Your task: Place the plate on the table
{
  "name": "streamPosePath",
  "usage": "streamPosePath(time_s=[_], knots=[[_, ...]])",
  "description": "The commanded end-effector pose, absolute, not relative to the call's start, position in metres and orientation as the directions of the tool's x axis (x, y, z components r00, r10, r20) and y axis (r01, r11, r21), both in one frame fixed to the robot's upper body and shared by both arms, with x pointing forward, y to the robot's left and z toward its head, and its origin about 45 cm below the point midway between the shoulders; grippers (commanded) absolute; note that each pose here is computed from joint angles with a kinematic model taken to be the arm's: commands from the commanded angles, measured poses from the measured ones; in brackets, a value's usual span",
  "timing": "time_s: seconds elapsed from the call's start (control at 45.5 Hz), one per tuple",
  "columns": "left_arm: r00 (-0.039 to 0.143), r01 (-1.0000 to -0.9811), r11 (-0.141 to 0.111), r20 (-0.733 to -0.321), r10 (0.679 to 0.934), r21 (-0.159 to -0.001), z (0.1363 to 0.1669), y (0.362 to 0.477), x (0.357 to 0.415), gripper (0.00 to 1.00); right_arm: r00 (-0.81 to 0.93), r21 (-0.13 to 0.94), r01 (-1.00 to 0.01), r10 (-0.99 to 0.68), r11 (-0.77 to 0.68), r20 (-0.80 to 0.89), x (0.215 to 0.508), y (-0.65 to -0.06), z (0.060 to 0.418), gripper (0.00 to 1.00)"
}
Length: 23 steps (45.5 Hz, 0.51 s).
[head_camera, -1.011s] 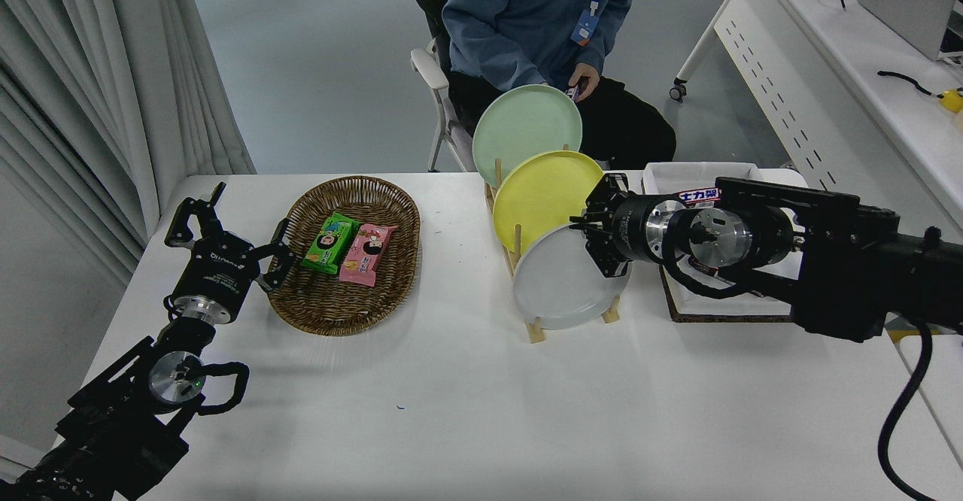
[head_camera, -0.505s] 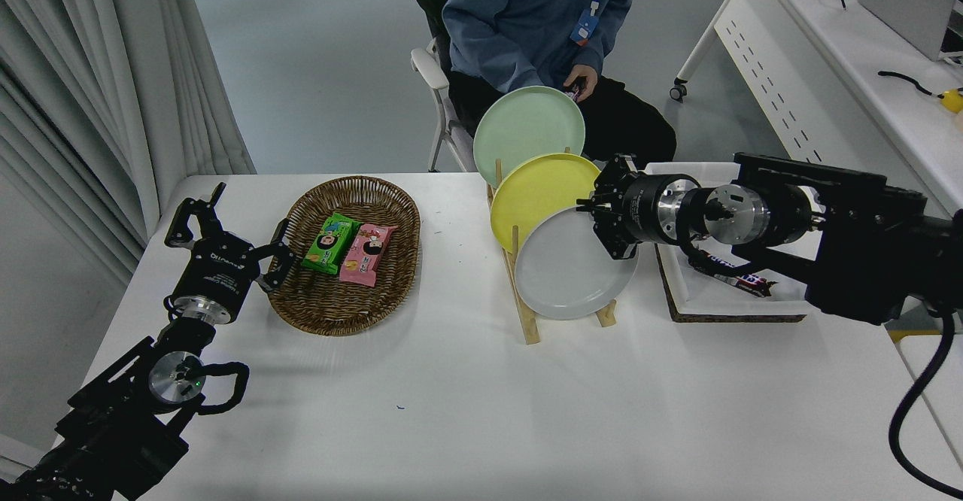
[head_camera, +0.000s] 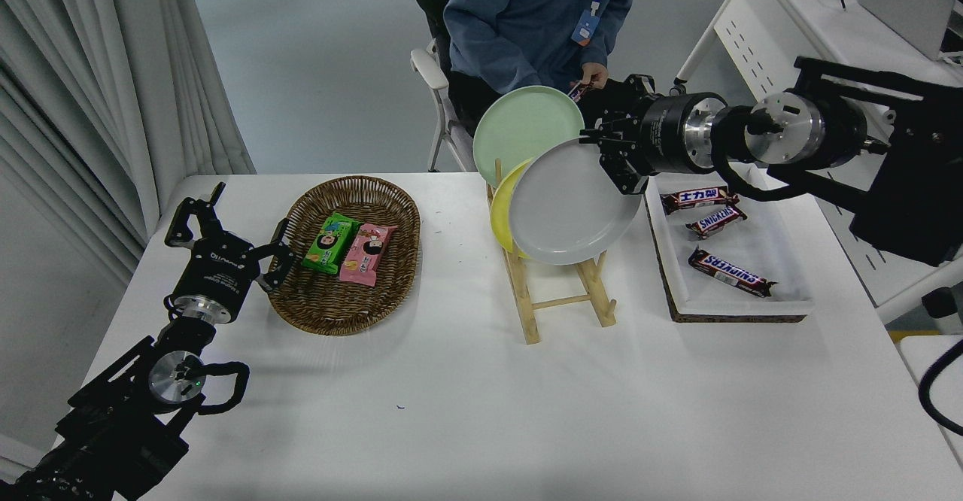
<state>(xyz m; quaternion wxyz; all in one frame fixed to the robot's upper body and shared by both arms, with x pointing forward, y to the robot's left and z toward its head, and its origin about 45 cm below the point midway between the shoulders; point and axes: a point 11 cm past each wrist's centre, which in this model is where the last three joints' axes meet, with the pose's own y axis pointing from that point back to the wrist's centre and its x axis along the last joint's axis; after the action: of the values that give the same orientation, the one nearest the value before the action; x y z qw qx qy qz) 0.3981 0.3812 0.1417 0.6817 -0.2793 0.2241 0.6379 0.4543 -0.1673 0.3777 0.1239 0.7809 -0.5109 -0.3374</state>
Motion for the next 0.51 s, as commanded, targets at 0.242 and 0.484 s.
streamPosePath(time_s=[0.242, 0.484], knots=[[0.085, -0.9951, 0.030, -0.662, 0.745, -0.095, 0.1417, 0.381, 0.3980, 1.00, 0.125, 0.528, -0.630, -0.746, -0.569, -0.655, 0.434, -0.130, 0.389, 0.00], [0.085, -0.9951, 0.030, -0.662, 0.745, -0.095, 0.1417, 0.381, 0.3980, 1.00, -0.030, 0.597, -0.542, -0.696, -0.592, -0.717, 0.418, -0.112, 0.342, 0.00]])
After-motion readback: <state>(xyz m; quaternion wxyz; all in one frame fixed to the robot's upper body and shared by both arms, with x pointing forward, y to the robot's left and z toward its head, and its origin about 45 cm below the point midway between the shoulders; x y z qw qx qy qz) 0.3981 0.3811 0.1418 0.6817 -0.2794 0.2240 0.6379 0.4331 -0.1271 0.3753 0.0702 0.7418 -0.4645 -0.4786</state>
